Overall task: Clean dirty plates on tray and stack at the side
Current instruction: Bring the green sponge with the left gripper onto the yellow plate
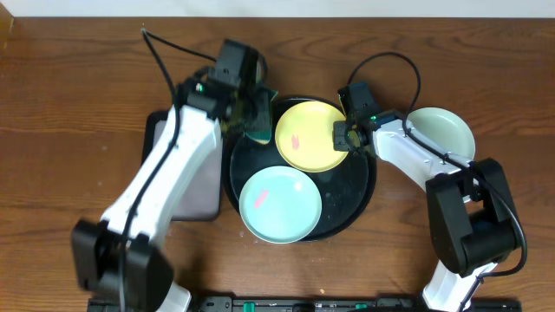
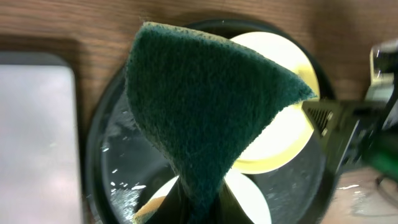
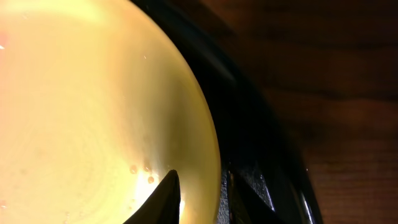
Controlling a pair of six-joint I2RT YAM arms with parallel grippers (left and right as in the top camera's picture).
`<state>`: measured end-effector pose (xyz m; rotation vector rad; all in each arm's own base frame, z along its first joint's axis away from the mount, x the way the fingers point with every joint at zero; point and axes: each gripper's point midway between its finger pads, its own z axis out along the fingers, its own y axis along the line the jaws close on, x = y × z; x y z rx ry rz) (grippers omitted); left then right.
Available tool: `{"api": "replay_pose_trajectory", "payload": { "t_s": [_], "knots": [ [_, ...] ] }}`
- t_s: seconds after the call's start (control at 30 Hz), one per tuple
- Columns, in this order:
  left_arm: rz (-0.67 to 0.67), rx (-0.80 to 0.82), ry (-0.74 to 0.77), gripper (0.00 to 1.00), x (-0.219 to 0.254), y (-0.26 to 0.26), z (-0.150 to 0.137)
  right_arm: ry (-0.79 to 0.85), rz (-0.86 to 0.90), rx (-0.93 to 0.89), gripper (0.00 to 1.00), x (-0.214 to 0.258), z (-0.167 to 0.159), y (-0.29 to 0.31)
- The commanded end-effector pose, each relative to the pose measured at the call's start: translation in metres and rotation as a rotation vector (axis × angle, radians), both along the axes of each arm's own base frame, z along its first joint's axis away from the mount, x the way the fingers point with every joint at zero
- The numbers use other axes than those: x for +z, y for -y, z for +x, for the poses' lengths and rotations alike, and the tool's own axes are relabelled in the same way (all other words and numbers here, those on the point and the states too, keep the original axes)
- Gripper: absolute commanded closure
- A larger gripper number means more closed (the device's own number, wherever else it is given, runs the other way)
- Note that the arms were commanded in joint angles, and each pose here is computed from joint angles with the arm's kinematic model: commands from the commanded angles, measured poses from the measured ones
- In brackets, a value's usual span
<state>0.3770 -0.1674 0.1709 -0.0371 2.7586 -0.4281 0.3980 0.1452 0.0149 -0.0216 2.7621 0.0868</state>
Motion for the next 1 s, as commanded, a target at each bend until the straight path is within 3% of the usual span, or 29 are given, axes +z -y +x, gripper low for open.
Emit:
{"api": "replay_pose_trajectory", "payload": {
  "t_s": [0.0,0.17,0.37,0.57,0.97],
  "knots": [
    [-0.131,-0.039,-0.048,0.93,0.004,0.025,0.009,-0.021,-0.011,0.007,0.77,-0.009,-0.005,0.002],
    [-0.065,-0.05,-0.062,0.93,-0.021,0.034,0.014,-0.016,-0.009,0.007,0.78,-0.012,-0.006,0.003],
    [0.002,-0.052,-0.053,0.93,-0.034,0.035,0.017,0.001,-0.002,0.007,0.94,-0.011,-0.003,0.001],
    [-0.008,-0.063,-0.018,0.93,-0.032,0.044,0.023,0.004,0.004,0.009,0.99,-0.011,-0.002,0.0],
    [0.1,-0.042,0.043,0.93,-0.046,0.039,0.028,-0.01,0.014,0.015,0.99,-0.015,-0.008,-0.006]
  ]
}}
